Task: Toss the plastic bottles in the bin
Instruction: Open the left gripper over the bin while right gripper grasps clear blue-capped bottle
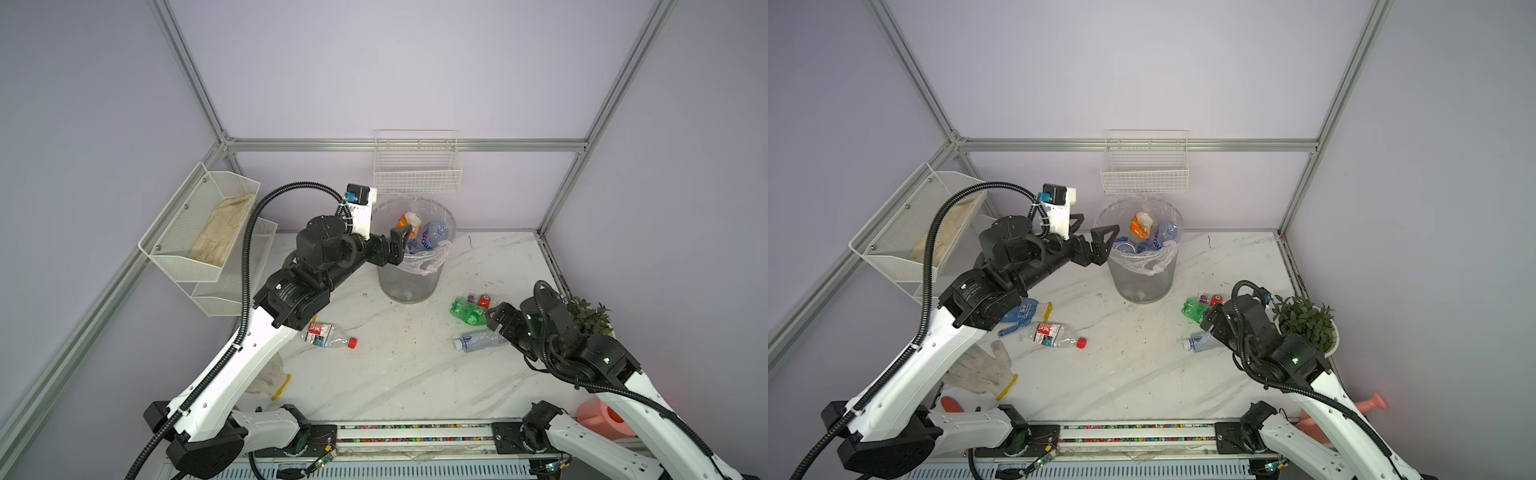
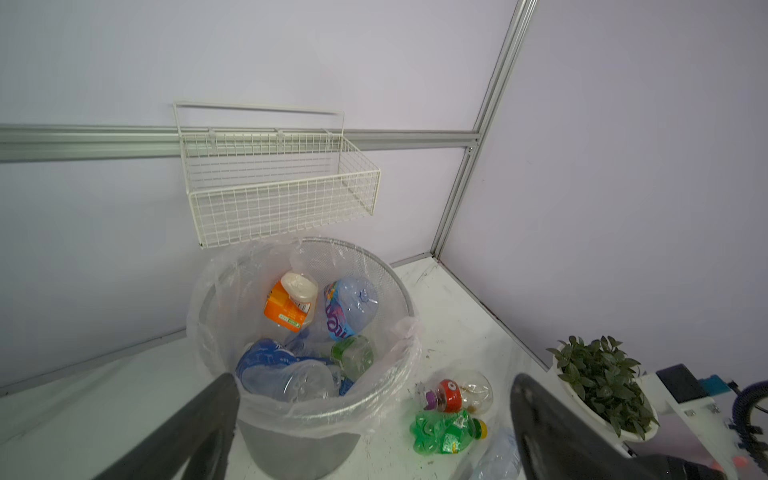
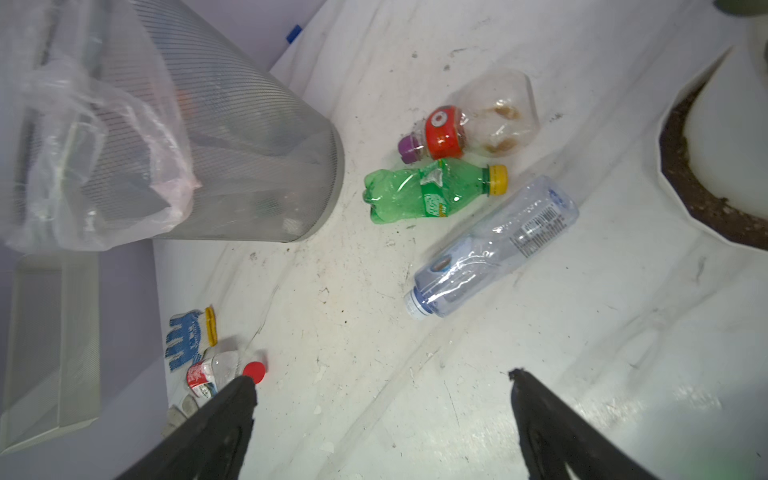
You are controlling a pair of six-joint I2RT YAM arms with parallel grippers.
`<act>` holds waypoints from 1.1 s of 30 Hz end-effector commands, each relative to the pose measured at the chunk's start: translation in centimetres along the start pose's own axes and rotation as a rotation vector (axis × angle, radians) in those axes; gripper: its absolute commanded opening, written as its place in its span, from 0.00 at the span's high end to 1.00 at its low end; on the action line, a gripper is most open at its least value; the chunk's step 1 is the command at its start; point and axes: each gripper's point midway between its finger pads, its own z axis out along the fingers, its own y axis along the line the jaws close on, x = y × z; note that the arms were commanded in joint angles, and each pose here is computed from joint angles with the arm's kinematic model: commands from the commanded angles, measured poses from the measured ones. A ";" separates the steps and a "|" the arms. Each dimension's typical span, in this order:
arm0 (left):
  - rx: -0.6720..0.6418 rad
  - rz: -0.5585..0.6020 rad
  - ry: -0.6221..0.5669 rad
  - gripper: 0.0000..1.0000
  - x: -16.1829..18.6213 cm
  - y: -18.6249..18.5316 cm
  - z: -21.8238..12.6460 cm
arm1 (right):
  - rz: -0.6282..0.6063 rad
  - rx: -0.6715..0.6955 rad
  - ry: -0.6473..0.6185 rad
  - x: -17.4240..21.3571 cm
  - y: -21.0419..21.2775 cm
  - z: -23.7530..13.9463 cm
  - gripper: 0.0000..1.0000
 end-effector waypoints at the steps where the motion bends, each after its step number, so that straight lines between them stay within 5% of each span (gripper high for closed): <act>1: -0.027 -0.040 -0.033 0.00 1.2 0.8 -1.6 | 0.127 0.161 0.031 1.5 -3.2 1.7 0.03; 16: -0.108 -0.147 0.138 0.00 15.1 4.1 -5.9 | 0.175 0.303 0.102 3.8 -3.4 10.6 0.03; 33: -0.134 -0.151 0.294 0.00 22.6 5.0 -6.0 | 0.250 0.422 0.211 4.4 -7.9 18.2 0.08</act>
